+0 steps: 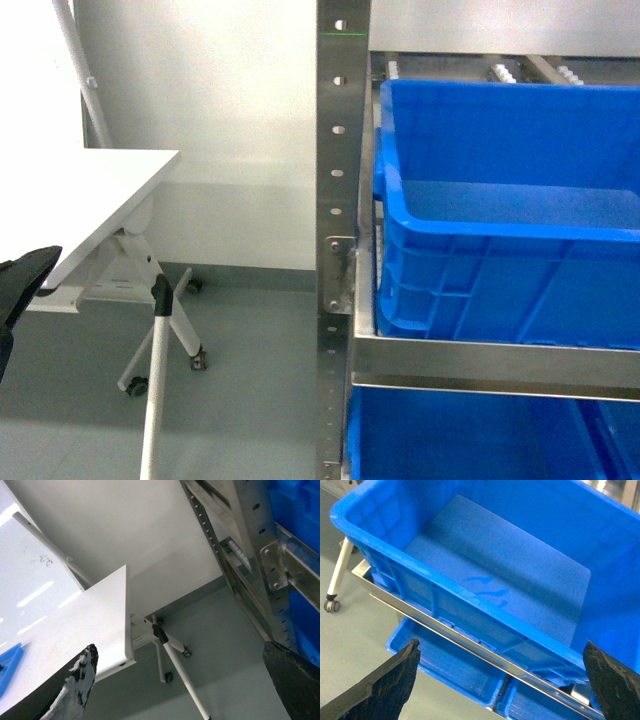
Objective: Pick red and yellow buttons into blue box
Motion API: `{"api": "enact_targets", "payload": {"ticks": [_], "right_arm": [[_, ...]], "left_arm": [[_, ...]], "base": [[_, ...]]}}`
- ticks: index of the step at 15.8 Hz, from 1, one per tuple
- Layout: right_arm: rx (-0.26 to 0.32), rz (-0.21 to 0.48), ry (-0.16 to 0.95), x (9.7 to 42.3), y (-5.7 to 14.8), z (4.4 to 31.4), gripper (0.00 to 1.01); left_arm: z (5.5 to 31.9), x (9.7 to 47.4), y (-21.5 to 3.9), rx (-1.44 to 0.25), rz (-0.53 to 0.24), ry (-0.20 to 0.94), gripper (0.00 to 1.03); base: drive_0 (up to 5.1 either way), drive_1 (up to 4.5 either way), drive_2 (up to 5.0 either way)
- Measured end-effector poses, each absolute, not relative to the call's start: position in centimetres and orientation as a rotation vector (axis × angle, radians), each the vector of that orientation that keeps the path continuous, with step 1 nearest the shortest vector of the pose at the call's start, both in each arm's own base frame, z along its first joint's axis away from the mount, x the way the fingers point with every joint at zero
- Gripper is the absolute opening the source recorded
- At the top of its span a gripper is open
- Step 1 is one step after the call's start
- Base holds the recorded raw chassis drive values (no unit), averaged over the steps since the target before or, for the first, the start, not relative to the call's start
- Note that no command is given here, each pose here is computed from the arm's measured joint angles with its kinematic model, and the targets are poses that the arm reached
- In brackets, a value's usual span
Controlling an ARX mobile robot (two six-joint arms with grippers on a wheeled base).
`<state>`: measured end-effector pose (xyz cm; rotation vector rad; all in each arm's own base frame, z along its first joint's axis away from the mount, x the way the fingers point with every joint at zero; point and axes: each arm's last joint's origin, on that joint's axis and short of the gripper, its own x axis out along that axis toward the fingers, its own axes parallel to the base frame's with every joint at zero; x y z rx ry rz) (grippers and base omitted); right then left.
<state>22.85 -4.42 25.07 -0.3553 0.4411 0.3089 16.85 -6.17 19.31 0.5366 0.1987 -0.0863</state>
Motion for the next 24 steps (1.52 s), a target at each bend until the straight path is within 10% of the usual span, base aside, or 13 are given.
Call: {"api": "enact_targets", "payload": {"ticks": [24], "right_arm": [[-0.354,0.311,0.444,22.81,-4.41,25.03,0.98]], "left_arm": [[19.32,16.85,-6.17,0.536,-0.083,0.199,0.98]], "base": [[-1.0,0.49,0.5]]}}
